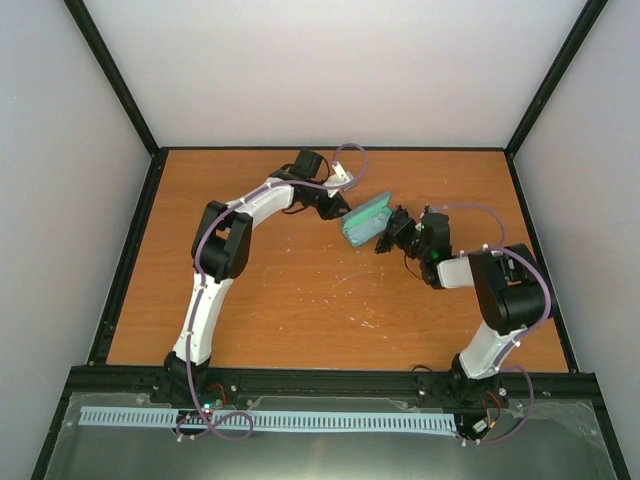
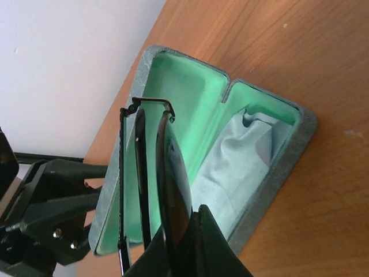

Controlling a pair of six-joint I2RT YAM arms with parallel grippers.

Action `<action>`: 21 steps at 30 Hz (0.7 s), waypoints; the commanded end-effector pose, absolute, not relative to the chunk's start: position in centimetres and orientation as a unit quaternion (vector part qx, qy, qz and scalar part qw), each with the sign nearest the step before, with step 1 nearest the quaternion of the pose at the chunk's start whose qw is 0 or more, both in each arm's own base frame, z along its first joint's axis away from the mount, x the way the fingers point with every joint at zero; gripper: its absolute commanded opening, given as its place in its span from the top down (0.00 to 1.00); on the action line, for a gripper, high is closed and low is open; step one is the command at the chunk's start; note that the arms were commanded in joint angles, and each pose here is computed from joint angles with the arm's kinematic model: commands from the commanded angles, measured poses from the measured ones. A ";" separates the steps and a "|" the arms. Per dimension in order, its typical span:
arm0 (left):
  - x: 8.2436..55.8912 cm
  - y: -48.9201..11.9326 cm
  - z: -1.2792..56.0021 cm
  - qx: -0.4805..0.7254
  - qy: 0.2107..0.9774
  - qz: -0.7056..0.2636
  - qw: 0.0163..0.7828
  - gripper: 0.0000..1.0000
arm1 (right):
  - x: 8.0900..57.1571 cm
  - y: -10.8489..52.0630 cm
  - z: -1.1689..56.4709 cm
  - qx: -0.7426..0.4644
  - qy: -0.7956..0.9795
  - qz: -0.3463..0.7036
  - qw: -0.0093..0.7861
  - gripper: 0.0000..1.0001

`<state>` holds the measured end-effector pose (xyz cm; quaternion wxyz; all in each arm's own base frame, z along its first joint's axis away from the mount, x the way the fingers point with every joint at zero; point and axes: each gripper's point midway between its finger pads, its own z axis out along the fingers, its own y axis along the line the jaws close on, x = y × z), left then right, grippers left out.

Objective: Organize the sunglasses
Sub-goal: Adjust the sunglasses case at the center of the board.

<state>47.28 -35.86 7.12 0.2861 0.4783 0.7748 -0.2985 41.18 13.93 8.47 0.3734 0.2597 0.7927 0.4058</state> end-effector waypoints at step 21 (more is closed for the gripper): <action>44.1 -36.8 9.6 0.487 0.746 -0.355 0.285 0.70 | 48.1 17.3 6.7 0.219 0.790 0.469 0.328 0.97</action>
